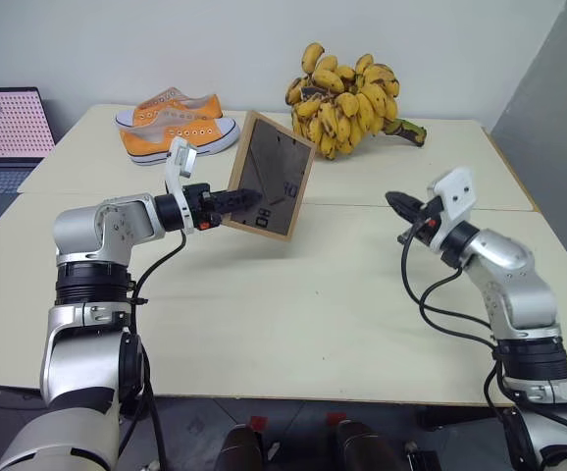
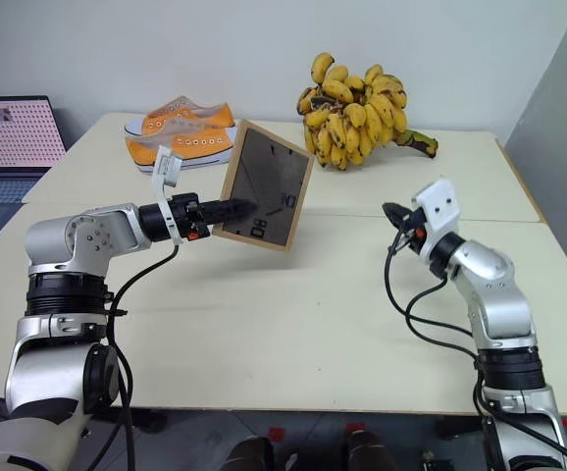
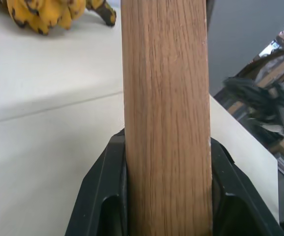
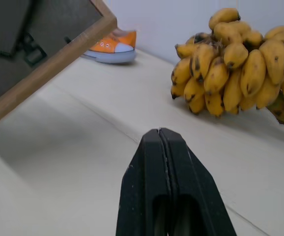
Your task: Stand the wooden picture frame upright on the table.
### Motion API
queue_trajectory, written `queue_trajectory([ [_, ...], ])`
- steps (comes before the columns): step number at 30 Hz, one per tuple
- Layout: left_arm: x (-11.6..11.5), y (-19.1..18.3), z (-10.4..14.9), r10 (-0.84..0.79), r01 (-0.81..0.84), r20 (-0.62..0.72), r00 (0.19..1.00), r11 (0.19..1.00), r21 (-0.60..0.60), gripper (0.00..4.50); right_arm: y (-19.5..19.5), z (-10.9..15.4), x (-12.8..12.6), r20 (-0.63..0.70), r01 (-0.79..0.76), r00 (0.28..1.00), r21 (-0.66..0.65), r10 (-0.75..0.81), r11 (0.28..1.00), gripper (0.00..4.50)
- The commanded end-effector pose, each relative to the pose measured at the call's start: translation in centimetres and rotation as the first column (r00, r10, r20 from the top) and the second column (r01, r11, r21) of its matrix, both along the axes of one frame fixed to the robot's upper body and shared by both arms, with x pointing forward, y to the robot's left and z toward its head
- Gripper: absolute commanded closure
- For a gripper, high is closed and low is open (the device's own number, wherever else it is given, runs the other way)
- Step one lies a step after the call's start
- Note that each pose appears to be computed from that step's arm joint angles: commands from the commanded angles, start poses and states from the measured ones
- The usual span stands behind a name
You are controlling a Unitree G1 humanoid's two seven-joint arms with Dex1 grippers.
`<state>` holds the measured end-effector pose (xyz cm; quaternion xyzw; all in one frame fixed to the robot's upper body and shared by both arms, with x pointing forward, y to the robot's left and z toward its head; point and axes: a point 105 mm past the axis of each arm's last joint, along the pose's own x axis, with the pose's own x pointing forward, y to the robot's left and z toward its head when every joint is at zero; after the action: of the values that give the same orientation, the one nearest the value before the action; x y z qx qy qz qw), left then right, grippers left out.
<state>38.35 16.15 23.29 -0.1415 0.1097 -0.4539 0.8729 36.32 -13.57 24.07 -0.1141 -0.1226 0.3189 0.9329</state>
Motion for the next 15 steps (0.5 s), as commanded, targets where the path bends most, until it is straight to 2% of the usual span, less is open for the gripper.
queue_trajectory([
  [1, -1.0, -0.6, 2.7, -0.041, 0.044, 0.114, 0.993, 0.999, -0.02, 3.2, 2.8, 6.7, -2.6, 0.138, -0.111, 0.986, 0.106, 0.096, 0.988, 3.75],
  [4, -1.5, -1.0, 2.6, -0.068, 0.069, 0.122, 0.99, 0.998, -0.002, 3.2, 4.5, 8.3, -3.7, 0.145, -0.178, 0.977, 0.16, 0.155, 0.971, 3.09],
  [7, -2.2, -2.0, 3.0, -0.112, 0.113, 0.132, 0.985, 0.994, -0.003, 3.2, 6.0, 8.6, -4.3, 0.14, -0.231, 0.968, 0.179, 0.208, 0.956, 3.09],
  [15, -4.1, -4.3, 4.3, -0.203, 0.205, 0.168, 0.965, 0.979, 0.007, 3.2, 7.9, 7.4, -3.3, 0.101, -0.268, 0.962, 0.193, 0.253, 0.944, 3.09],
])
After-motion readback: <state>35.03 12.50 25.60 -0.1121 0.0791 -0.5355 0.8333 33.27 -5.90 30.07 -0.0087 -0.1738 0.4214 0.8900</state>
